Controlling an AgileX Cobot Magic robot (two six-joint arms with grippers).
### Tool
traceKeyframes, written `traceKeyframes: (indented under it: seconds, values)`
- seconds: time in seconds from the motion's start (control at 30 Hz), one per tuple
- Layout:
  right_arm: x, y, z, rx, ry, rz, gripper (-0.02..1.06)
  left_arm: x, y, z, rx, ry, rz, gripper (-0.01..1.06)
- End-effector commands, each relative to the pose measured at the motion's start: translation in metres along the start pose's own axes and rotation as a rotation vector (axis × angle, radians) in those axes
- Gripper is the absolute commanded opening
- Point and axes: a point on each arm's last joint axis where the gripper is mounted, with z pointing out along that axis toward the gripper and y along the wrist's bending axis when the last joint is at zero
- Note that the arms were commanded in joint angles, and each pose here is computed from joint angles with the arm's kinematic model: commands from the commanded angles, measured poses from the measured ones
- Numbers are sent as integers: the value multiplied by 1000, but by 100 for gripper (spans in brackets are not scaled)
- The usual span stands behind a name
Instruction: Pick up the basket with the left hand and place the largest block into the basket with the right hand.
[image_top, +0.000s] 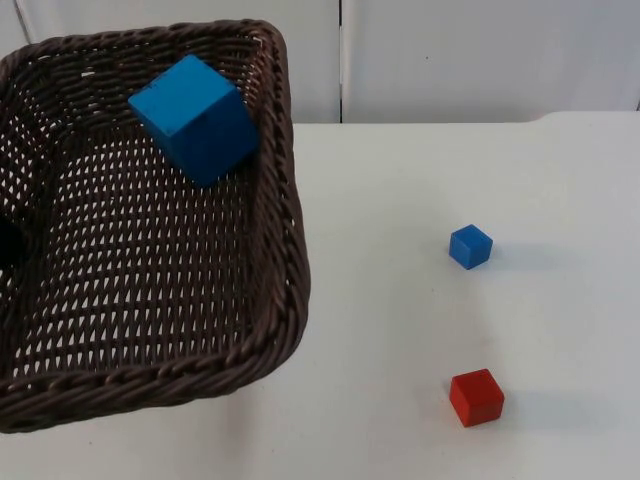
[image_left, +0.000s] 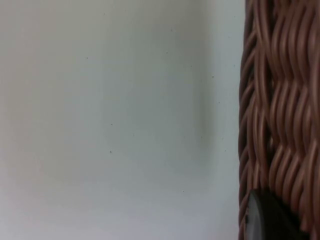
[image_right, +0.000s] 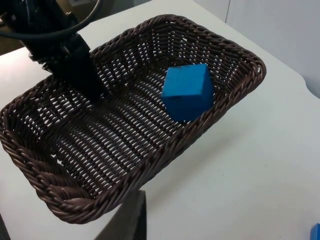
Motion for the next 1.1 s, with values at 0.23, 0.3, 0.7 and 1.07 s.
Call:
traceKeyframes:
  seconds: [0.23, 0.3, 0.7, 1.07]
  values:
    - [0, 0, -2, 3, -8, -10, 105, -7, 6, 16, 36, 43, -37, 0]
    - [0, 0, -2, 3, -8, -10, 105, -9, 7, 19, 41, 46, -38, 0]
    - [1, 0, -2, 3, -1, -9, 105, -28, 18, 81, -29, 21, -8, 0]
    - [4, 0, 1, 2, 11, -10, 105, -41, 32, 131, 8, 68, -2, 0]
